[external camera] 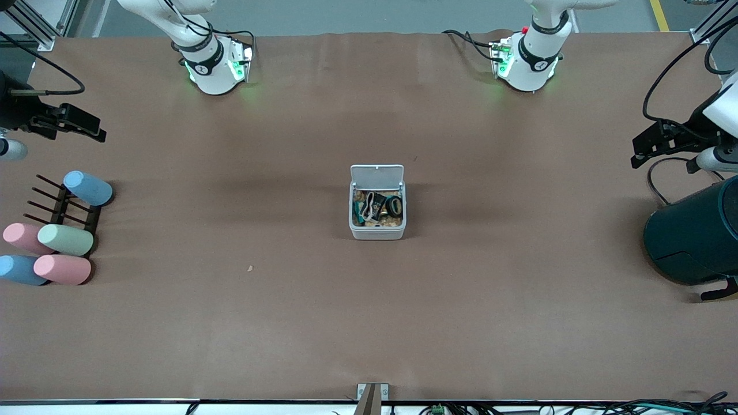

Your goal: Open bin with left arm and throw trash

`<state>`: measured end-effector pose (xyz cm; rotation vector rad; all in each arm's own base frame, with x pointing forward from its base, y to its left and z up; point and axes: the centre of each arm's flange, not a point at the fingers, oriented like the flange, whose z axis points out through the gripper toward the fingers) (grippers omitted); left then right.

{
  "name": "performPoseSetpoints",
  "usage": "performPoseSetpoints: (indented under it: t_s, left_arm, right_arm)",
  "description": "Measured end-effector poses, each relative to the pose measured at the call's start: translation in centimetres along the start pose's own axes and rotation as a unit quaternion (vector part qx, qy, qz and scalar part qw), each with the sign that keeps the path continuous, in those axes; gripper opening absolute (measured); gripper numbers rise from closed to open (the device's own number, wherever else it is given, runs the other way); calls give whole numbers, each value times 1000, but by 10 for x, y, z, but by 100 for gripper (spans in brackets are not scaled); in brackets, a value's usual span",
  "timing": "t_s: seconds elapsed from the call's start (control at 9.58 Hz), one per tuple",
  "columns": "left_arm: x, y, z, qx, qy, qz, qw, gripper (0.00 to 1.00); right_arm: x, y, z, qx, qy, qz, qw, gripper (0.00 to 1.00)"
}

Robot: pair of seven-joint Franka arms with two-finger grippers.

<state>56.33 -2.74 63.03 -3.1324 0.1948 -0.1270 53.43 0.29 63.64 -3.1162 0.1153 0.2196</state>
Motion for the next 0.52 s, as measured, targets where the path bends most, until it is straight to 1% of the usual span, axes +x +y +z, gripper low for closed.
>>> performPoseSetpoints:
  t_s: [0.52]
  left_arm:
    - [1, 0, 2, 0, -2, 0, 1000, 100]
  right_arm:
    - [0, 0, 0, -4, 1, -13, 1000, 100]
